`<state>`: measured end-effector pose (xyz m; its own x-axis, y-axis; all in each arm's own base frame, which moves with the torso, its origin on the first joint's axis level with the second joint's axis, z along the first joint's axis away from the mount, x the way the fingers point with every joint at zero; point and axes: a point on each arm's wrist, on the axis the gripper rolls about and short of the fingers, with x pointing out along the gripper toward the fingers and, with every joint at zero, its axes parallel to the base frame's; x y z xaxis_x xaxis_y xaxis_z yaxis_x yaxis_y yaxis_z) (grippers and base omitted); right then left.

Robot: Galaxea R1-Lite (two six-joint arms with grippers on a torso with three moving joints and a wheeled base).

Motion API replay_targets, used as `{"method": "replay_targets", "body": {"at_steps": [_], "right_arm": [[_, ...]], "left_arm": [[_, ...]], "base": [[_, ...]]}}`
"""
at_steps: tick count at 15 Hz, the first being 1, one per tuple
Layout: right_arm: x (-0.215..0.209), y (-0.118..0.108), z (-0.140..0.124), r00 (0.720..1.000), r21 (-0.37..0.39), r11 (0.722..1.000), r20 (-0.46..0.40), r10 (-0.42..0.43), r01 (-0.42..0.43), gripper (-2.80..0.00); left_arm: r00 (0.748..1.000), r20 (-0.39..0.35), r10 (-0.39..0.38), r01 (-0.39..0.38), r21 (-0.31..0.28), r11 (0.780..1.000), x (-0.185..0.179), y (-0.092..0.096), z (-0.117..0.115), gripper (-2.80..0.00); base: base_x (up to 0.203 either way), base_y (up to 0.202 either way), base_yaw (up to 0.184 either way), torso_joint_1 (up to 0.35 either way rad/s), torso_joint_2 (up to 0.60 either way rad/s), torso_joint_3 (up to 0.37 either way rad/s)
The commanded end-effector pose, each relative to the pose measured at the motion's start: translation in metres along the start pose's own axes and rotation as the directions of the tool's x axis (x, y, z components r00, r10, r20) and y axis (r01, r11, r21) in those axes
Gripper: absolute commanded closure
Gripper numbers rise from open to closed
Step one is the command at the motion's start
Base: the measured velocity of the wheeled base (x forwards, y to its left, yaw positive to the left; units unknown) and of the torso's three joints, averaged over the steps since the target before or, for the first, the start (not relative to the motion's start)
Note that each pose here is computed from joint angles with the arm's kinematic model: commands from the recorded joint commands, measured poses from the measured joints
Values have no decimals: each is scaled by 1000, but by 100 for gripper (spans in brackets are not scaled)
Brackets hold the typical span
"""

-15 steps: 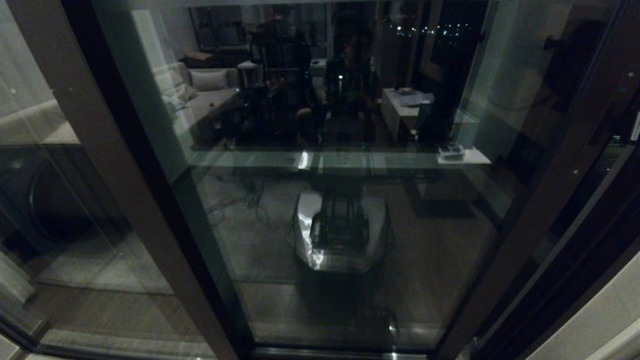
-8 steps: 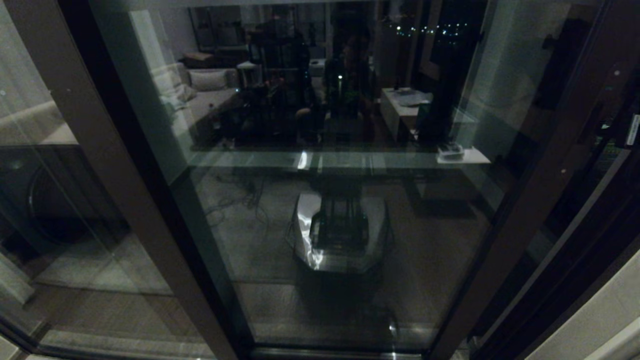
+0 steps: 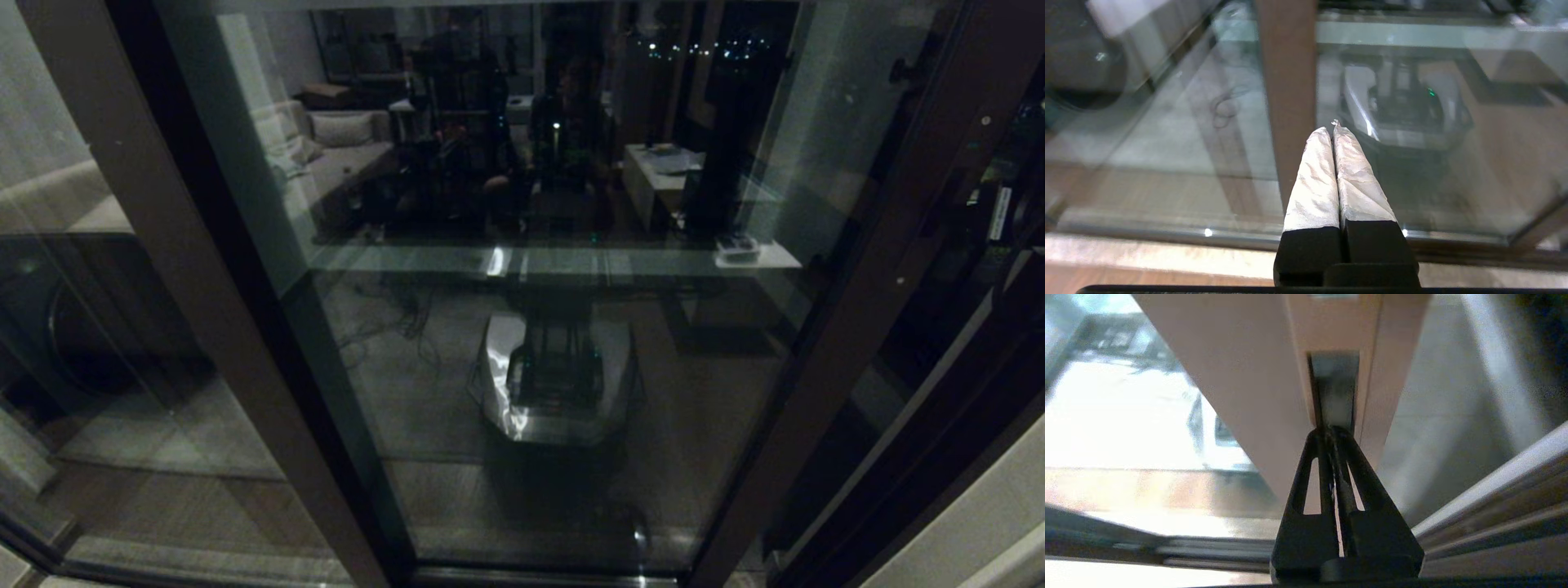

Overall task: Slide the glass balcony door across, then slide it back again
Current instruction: Open the slid door

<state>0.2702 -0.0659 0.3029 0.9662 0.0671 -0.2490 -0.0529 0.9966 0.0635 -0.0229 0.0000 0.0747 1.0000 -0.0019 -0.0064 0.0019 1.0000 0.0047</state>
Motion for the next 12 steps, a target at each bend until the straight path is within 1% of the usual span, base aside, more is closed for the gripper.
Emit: {"method": "replay_targets", "body": {"at_steps": [1, 6, 8, 10, 12], "right_arm": [[-12, 3, -1, 1000, -4, 1000, 9, -8, 8, 0], [-51, 15, 1, 998, -24, 1000, 64, -9, 10, 0], [-72, 17, 2, 995, -45, 998, 98, -35, 39, 0], [-84, 10, 2, 990, -59, 994, 114, -87, 94, 0], [-78, -1, 2, 986, -60, 989, 99, -131, 137, 0]], "left_arm": [[1000, -1, 0, 0, 0, 1000, 0, 0, 0, 0], [1000, -1, 0, 0, 1, 1000, 0, 0, 0, 0], [1000, -1, 0, 0, 0, 1000, 0, 0, 0, 0], [1000, -1, 0, 0, 0, 1000, 0, 0, 0, 0], [1000, -1, 0, 0, 1, 1000, 0, 0, 0, 0]], "base": [[0, 0, 0, 0, 0, 0], [0, 0, 0, 0, 0, 0], [0, 0, 0, 0, 0, 0], [0, 0, 0, 0, 0, 0], [0, 0, 0, 0, 0, 0]]}}
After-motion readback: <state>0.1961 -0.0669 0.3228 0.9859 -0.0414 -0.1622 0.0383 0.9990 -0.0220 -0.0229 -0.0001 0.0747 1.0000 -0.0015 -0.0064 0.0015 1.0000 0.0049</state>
